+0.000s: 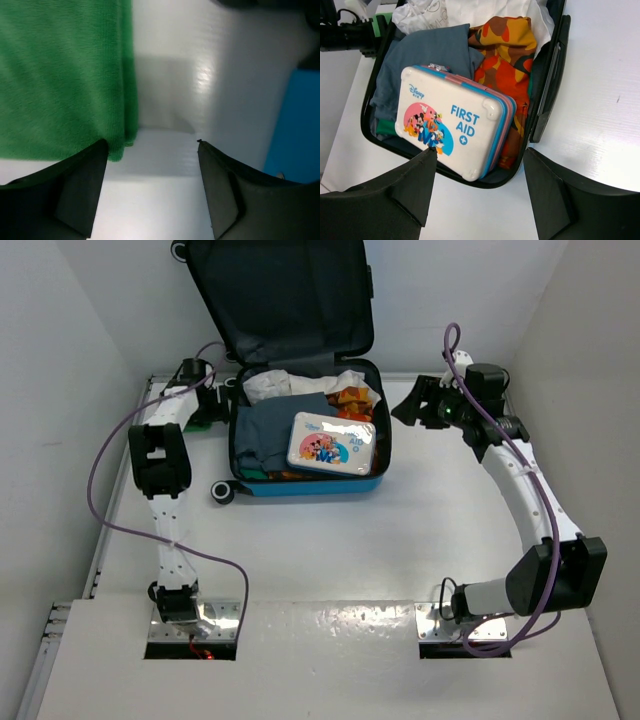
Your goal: Pack the luggage
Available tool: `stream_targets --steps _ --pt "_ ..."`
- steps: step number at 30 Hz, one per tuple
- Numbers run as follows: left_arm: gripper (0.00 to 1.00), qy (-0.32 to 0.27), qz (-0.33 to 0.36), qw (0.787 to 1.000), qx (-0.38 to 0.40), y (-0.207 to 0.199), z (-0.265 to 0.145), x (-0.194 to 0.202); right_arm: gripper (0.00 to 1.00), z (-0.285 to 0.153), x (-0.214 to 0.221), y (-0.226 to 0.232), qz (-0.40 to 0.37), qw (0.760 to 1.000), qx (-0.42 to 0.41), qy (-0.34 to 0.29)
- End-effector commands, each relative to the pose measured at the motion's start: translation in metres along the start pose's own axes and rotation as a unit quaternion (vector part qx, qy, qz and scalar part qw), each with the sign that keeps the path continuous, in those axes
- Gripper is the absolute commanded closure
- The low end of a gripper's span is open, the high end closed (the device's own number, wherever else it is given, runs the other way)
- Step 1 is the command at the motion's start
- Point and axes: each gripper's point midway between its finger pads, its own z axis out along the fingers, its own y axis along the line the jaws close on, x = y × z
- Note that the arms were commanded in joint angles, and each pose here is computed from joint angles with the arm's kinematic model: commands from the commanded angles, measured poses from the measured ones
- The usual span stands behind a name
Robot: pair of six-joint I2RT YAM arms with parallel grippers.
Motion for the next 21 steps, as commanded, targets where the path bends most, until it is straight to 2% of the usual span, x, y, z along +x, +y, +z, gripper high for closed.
stream_targets --steps 1,6,9,12,16,20,21 --pt "0.27 -0.080 -0.018 0.994 -0.069 0.018 -0.013 -0.049 0.31 0.000 -0.003 0.004 0.007 1.000 -0.014 -0.010" --pt "0.35 -0.072 -0.023 0.990 -0.117 0.039 0.003 -0.041 0.33 -0.001 -0.006 0.006 0.012 1.000 -0.020 -0.012" --pt "0.50 -0.067 -0.020 0.991 -0.116 0.044 0.007 -0.038 0.36 0.000 -0.005 0.008 0.013 1.000 -0.024 -0.010" --pt "0.56 -0.054 -0.016 0.995 -0.086 0.039 0.015 -0.029 0.38 -0.004 -0.005 0.010 0.014 0.999 -0.027 -0.013" --pt "0.57 -0.026 -0.001 0.998 -0.050 0.028 0.024 -0.013 0.39 -0.007 -0.004 0.012 0.014 0.999 -0.029 -0.015" --pt "0.57 0.002 0.001 0.999 -0.049 0.032 0.035 -0.001 0.45 -0.012 -0.003 0.009 0.016 0.999 -0.027 -0.016" --pt "0.45 0.009 0.002 0.999 -0.045 0.031 0.035 0.001 0.43 -0.013 -0.003 0.009 0.020 0.999 -0.027 -0.016"
